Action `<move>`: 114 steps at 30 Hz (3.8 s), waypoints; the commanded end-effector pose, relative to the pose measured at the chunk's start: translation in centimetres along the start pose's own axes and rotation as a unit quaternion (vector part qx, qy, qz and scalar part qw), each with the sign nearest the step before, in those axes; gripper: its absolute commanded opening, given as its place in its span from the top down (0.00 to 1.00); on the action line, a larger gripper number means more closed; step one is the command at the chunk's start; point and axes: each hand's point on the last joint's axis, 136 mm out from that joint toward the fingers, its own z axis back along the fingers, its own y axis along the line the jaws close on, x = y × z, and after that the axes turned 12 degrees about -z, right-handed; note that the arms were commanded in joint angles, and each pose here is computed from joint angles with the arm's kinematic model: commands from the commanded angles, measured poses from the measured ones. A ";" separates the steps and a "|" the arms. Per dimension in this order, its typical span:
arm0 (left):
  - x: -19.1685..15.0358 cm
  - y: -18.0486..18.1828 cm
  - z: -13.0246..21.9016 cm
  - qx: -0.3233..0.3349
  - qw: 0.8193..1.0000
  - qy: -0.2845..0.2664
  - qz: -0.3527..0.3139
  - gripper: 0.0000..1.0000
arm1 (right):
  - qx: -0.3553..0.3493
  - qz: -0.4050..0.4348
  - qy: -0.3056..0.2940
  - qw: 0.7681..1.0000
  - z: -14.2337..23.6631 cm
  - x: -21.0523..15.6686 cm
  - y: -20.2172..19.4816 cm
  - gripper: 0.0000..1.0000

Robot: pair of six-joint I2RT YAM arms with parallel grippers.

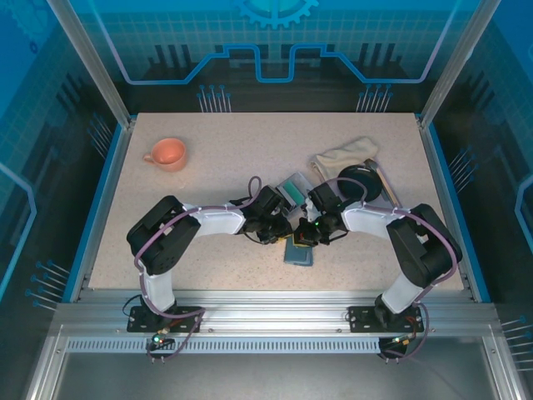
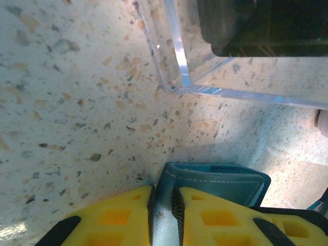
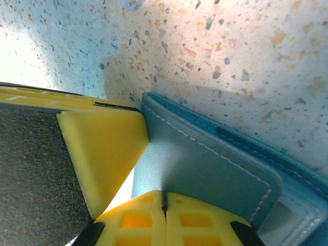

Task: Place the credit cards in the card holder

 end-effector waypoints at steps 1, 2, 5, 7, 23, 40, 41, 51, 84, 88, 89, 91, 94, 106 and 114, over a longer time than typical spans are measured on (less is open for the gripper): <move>-2.2 -1.2 -0.5 -0.030 0.999 0.039 -0.012 0.79 | -0.293 -0.053 -0.049 0.953 -2.0 -2.0 -14.6 1.00; -2.3 -1.1 -0.6 -0.029 0.999 0.042 -0.010 0.79 | -0.302 -0.055 -0.055 0.950 -1.8 -2.0 -14.7 1.00; -2.6 -1.0 -0.5 -0.025 0.998 0.049 -0.010 0.79 | -0.335 -0.058 -0.079 0.937 -1.5 -2.7 -15.5 1.00; -2.8 -1.0 -0.6 -0.027 0.998 0.055 -0.012 0.79 | -0.356 -0.063 -0.071 0.930 -1.7 -3.2 -16.1 1.00; -1.9 -2.2 0.5 -0.044 0.998 0.043 -0.027 0.79 | -0.102 0.041 -0.099 0.989 1.3 1.3 -0.3 0.84; -2.0 -2.8 1.0 -0.057 0.997 0.041 -0.038 0.75 | -0.054 0.055 -0.135 0.988 6.1 1.3 2.0 0.55; -2.0 -2.8 1.1 -0.057 0.997 0.040 -0.041 0.75 | -0.056 0.053 -0.138 0.987 6.3 1.3 2.0 0.55; -1.7 -2.8 1.7 -0.050 0.996 0.034 -0.058 0.72 | -0.070 0.034 -0.135 0.988 6.7 0.6 0.4 0.67; -4.7 -2.2 -0.7 -0.035 0.987 0.120 -0.100 0.78 | -0.099 -0.012 -0.107 0.989 3.7 -0.7 -2.7 1.00; -5.0 -2.1 -0.8 -0.030 0.987 0.122 -0.104 0.75 | -0.101 -0.012 -0.116 0.988 4.6 -0.6 -2.7 0.98; -5.0 -2.1 -0.8 -0.031 0.986 0.122 -0.106 0.74 | -0.105 -0.012 -0.119 0.987 5.0 -0.7 -2.8 0.96; -4.9 -2.2 -0.6 -0.033 0.986 0.120 -0.110 0.73 | -0.116 -0.010 -0.130 0.985 5.9 -0.7 -3.2 0.94; -5.1 -2.5 -0.6 -0.034 0.985 0.122 -0.115 0.72 | -0.132 -0.005 -0.137 0.982 7.1 -1.1 -3.7 0.82; -5.5 -4.4 -1.4 -0.077 0.991 0.091 -0.052 0.76 | -0.199 0.015 -0.125 0.972 8.4 -3.0 -4.7 0.59; -5.4 -3.7 -1.0 -0.082 0.994 0.068 -0.030 0.76 | -0.219 0.042 -0.127 0.966 7.7 -1.9 -3.2 0.54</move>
